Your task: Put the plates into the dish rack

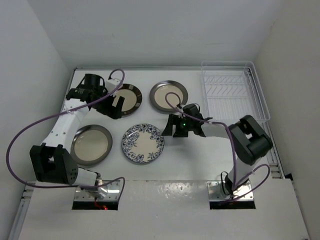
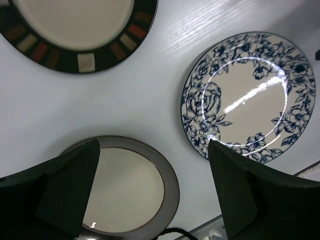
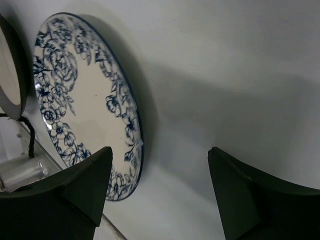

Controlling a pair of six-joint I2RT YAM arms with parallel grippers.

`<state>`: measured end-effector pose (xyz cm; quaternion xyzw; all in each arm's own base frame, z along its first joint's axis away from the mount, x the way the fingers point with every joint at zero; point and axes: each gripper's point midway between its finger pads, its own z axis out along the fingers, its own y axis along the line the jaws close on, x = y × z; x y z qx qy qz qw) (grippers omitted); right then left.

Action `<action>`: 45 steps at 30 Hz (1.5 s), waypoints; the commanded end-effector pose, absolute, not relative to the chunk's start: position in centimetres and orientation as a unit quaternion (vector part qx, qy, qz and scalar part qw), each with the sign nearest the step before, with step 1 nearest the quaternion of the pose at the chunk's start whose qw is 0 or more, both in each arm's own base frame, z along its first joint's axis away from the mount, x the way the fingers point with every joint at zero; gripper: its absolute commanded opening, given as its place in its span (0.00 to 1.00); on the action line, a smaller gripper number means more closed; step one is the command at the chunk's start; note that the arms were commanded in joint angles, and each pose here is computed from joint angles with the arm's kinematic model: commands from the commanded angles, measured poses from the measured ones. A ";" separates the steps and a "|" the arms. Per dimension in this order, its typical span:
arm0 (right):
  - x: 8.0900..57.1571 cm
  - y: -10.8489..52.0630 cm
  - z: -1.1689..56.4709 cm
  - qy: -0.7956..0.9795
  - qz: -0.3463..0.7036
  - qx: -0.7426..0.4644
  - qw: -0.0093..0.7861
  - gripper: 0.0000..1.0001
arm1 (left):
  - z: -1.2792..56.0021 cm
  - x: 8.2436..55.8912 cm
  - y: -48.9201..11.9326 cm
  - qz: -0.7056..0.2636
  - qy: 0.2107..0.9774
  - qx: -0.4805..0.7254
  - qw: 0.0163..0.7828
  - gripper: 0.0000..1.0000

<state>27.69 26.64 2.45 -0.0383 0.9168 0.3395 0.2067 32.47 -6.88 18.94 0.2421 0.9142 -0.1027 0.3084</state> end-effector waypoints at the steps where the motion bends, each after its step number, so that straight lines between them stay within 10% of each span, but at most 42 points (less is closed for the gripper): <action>1: 28.7 29.7 3.3 0.879 0.429 -0.042 0.205 0.77 | 19.8 32.8 -5.6 -0.097 0.910 0.212 0.344 0.95; 16: 25.3 28.5 -4.9 0.918 0.378 -0.063 0.099 0.42 | 18.6 32.6 -2.5 -0.095 0.923 0.155 0.340 0.96; 23: 26.0 29.0 -3.9 0.908 0.389 -0.112 0.106 0.00 | 18.2 33.3 -2.2 -0.108 0.924 0.148 0.334 0.96; 34: 36.9 28.3 16.5 0.836 0.405 -0.138 0.343 0.00 | 19.5 35.3 -1.4 -0.092 0.921 0.152 0.348 0.96; 45: 46.2 12.2 35.6 0.776 0.242 -0.027 0.582 0.00 | 19.8 37.0 -1.2 -0.096 0.917 0.156 0.354 0.96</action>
